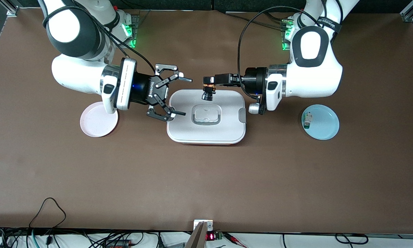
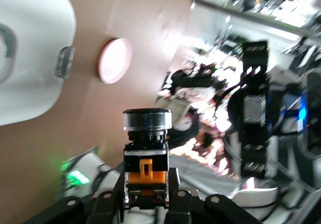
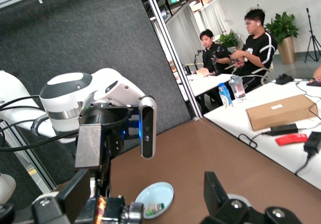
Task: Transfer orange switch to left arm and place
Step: 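Carry the switch to the blue plate while the right gripper withdraws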
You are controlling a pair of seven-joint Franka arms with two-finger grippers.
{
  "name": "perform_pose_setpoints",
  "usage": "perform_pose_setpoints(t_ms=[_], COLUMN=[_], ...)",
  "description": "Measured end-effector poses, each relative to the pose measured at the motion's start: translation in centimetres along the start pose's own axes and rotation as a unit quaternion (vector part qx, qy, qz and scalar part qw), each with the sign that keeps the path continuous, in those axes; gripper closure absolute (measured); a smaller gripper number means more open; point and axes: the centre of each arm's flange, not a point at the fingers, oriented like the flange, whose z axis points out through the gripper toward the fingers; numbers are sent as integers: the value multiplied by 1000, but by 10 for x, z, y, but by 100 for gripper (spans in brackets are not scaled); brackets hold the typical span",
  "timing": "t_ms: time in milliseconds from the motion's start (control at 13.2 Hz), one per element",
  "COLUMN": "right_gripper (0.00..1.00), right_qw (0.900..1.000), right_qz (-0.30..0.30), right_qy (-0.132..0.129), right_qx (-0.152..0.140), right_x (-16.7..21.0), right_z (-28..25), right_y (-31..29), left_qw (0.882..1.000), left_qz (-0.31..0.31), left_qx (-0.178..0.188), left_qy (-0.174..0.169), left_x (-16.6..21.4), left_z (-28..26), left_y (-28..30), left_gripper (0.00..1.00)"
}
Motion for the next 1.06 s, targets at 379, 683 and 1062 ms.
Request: perform_pose_setpoints(t_ms=[379,683,1062], right_gripper=[0,0,0], right_qw=[999,988,927], right_qz=[25,121,276], right_qy=[-33,-79,-214], right_qx=[-36,-59,-138], right_x=[-27,-35,-33], right_z=[-57,-105,-126], right_y=[26,51,42], left_qw=[957,880,721], left_qz=[188,316,460], left_qx=[188,292,409], left_qy=[-114,-200,-320], left_x=[6,14,25], left_z=[-72,-147,-212], left_y=[-65,-120,-156], left_gripper=[67,67,67])
